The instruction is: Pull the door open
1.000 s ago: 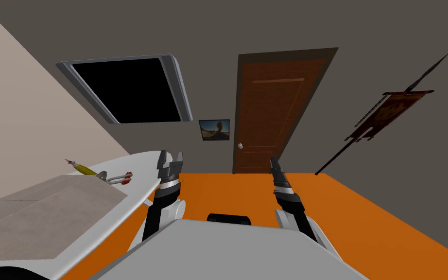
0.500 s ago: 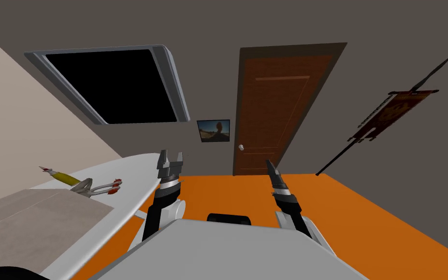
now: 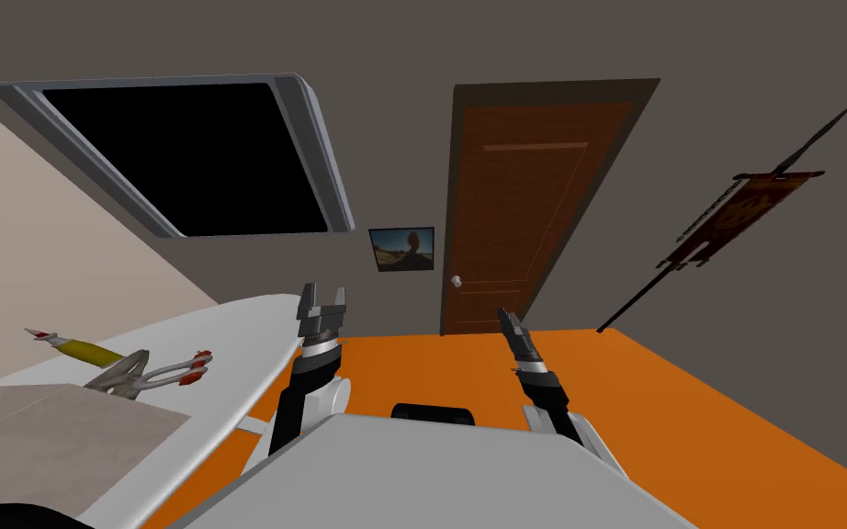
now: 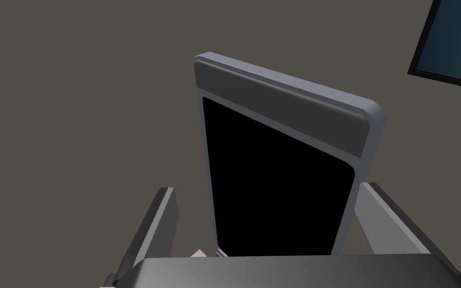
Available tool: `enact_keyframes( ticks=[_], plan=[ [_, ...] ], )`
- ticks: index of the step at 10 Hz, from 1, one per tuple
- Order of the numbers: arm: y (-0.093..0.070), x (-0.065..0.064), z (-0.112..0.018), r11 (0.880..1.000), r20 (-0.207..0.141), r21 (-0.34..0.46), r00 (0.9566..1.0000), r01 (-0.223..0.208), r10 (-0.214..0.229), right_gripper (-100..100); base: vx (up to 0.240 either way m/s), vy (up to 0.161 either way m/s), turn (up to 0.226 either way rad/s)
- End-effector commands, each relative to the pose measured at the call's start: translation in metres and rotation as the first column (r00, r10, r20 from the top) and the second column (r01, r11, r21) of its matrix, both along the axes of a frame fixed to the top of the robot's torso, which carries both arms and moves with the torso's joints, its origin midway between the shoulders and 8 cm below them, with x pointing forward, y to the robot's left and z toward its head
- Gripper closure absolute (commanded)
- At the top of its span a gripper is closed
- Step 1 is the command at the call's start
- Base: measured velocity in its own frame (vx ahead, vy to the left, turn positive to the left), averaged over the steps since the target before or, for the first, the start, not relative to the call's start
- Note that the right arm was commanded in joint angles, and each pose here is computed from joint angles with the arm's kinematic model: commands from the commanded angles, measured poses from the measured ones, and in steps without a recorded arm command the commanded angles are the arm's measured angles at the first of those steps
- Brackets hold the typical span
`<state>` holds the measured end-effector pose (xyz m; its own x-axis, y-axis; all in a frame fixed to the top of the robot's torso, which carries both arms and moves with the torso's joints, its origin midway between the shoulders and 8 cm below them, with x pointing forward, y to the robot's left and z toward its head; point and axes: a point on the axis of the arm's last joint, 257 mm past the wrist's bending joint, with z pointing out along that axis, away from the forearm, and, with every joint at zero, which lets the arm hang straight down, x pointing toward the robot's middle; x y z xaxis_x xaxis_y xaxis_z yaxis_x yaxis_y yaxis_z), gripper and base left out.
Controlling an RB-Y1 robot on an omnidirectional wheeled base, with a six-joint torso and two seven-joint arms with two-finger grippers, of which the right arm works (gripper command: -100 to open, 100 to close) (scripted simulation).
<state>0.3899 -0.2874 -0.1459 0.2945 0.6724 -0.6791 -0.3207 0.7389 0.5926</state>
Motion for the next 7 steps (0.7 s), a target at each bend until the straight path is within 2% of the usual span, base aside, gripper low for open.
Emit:
enact_keyframes(
  ticks=[1,4,7],
  plan=[
    [-0.001,0.002,-0.012,0.999,-0.017,-0.046,0.9998,0.011,-0.012,-100,0.100,0.039,-0.027],
    [-0.002,0.003,-0.033,0.992,-0.047,-0.124,0.9984,0.026,-0.032,-100,0.099,0.040,-0.038],
    [-0.002,0.003,-0.054,0.979,-0.075,-0.200,0.9959,0.035,-0.051,-100,0.101,0.026,-0.036]
  ],
)
